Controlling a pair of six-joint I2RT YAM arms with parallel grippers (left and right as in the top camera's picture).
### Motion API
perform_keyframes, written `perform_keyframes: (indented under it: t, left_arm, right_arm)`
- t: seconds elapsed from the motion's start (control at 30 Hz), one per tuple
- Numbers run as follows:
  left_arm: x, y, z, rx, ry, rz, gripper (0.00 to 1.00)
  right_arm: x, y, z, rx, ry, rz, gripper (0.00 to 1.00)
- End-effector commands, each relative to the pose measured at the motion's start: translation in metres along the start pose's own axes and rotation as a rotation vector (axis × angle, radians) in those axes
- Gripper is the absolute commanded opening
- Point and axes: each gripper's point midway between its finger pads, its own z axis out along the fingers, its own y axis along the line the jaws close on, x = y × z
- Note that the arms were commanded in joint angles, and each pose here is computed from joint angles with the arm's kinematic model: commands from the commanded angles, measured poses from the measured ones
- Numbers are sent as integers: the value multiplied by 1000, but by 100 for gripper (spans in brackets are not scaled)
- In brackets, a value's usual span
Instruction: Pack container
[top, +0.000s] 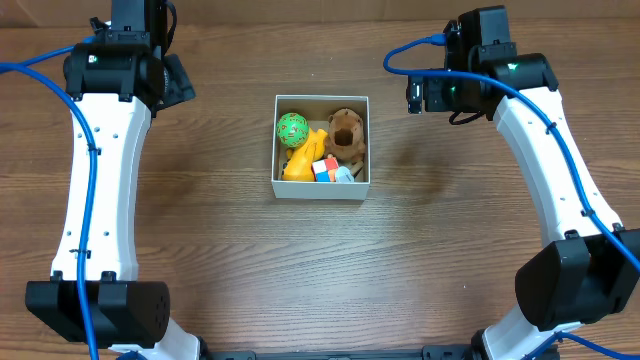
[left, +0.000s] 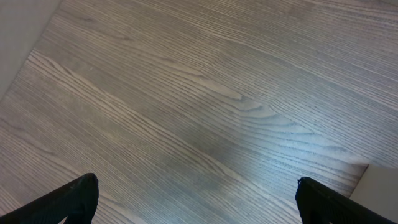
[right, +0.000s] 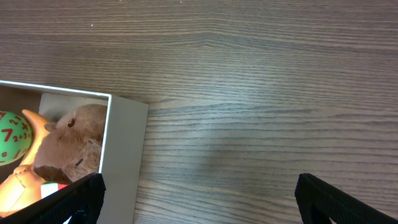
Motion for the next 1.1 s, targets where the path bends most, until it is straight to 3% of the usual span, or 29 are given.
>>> perform_keyframes:
  t: [0.0,0.23,0.33,0.53,0.67,0.83,0.93,1.07]
  left_arm:
    - [-3,4,2,-21,-7,8,100]
    - [-3,4,2,-21,-7,8,100]
    - [-3,4,2,-21,-7,8,100]
    - [-3,4,2,-21,-7,8,100]
    - [-3,4,2,-21,-7,8,100]
    - [-3,4,2,-21,-7,8,100]
    - [-3,4,2,-21,-7,8,100]
    - [-3,4,2,-21,-7,8,100]
  right_arm:
    - [-12,3,-18,-11,-56,1,100]
    - [-27,12,-31,-56,-128,-9,100]
    - [-48,18,-74,-70,-270,-24,100]
    - [-72,34,-232,-109,-693,-70,100]
    - [-44,30,-338,-72,-929,-77,100]
    - [10,24,-417,-55,-1132,-69,100]
    - [48,22,-428,-50,-1190,-90,100]
    - [94,14,-401,-27,-1249,-118,100]
